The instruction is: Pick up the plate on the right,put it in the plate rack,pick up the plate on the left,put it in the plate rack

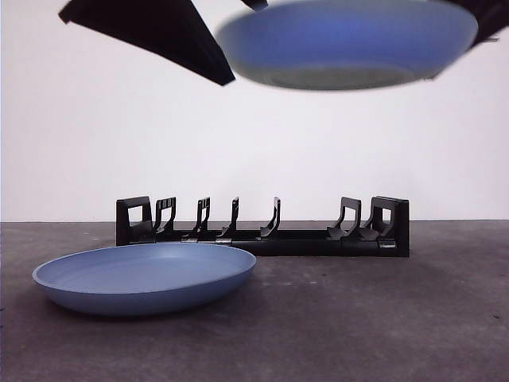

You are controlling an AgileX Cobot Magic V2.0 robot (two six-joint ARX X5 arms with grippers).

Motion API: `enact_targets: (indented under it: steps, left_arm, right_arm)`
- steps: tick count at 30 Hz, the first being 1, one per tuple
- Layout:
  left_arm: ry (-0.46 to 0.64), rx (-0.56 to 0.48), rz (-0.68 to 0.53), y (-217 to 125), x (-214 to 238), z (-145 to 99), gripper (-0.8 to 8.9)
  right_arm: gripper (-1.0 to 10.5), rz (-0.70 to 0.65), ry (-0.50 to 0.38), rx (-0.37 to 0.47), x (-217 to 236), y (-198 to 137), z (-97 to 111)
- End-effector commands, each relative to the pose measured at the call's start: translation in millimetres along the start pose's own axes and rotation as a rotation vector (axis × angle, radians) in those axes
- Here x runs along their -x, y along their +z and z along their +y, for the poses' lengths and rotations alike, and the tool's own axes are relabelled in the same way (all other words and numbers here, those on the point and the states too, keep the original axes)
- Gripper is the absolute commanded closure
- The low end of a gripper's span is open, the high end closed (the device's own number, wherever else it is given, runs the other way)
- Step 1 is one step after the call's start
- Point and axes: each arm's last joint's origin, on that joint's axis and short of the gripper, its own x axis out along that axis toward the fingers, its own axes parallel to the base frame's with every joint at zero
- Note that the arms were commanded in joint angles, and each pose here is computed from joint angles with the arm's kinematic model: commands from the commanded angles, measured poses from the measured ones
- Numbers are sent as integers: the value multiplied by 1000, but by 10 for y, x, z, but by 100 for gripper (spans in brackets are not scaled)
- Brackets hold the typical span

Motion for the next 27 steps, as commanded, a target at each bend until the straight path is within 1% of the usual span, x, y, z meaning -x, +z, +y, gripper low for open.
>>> enact_targets:
  steps: [1, 3, 6, 9, 12, 13, 17, 24, 27]
  left_arm:
    - [3, -18, -7, 26, -6, -4, 274]
    - [1, -16, -12, 40, -2, -13, 422]
    - [-1, -6, -17, 55, 4, -23, 579]
    - [-6, 14, -21, 66, 9, -33, 720]
    - [-11, 4, -32, 97, 19, -51, 802]
    - [-12, 1, -36, 107, 23, -57, 820]
    - [-14, -3, -41, 119, 27, -64, 819]
    - [-17, -4, -38, 116, 27, -68, 820]
    - [-27, -8, -33, 111, 27, -79, 820]
  right_arm:
    - [963, -11, 15, 24, 36, 7, 76]
    - [963, -13, 18, 17, 38, 11, 103]
    - [963, -11, 15, 17, 34, 9, 109]
    - [963, -11, 14, 15, 34, 9, 109]
    - [963, -11, 3, 13, 34, 10, 105]
    - [963, -11, -3, 11, 34, 10, 103]
    - [963, -14, -26, 11, 33, 13, 96]
    - [963, -15, -28, 12, 33, 15, 96]
    - [963, -15, -55, 12, 34, 15, 88]
